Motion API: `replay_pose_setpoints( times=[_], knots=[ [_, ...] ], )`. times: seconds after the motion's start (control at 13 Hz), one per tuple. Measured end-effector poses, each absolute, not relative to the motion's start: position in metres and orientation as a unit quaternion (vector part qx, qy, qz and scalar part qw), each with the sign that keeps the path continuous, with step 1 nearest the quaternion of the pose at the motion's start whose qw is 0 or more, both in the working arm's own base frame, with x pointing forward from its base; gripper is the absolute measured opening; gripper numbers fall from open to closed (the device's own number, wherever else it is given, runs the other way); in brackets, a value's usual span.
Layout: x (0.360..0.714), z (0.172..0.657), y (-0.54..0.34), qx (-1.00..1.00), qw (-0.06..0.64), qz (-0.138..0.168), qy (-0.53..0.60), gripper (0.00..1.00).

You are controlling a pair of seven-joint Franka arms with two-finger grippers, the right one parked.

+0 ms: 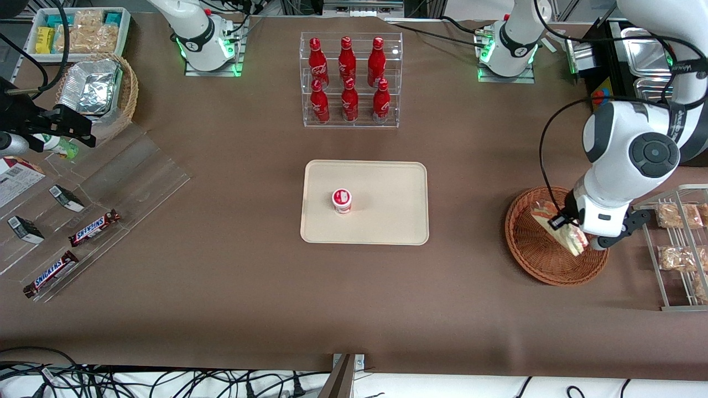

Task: Place sandwich from basket to tray
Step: 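Lift the sandwich and carry it toward the white tray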

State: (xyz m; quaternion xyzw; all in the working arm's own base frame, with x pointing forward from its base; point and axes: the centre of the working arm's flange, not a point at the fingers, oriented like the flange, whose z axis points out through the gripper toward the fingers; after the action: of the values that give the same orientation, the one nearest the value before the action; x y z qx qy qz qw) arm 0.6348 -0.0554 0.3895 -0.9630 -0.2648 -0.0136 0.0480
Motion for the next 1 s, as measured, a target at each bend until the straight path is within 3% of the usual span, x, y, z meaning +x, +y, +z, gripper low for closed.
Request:
replay_pose_setpoints(
  times=[0.54,1.0],
  knots=[
    [0.623,0.491,-0.160,-0.986,0.005,0.031,-0.165,0.19],
    [0.584,0.497,-0.277,-0.998,-0.039,0.036,-0.045,0.19]
  ],
)
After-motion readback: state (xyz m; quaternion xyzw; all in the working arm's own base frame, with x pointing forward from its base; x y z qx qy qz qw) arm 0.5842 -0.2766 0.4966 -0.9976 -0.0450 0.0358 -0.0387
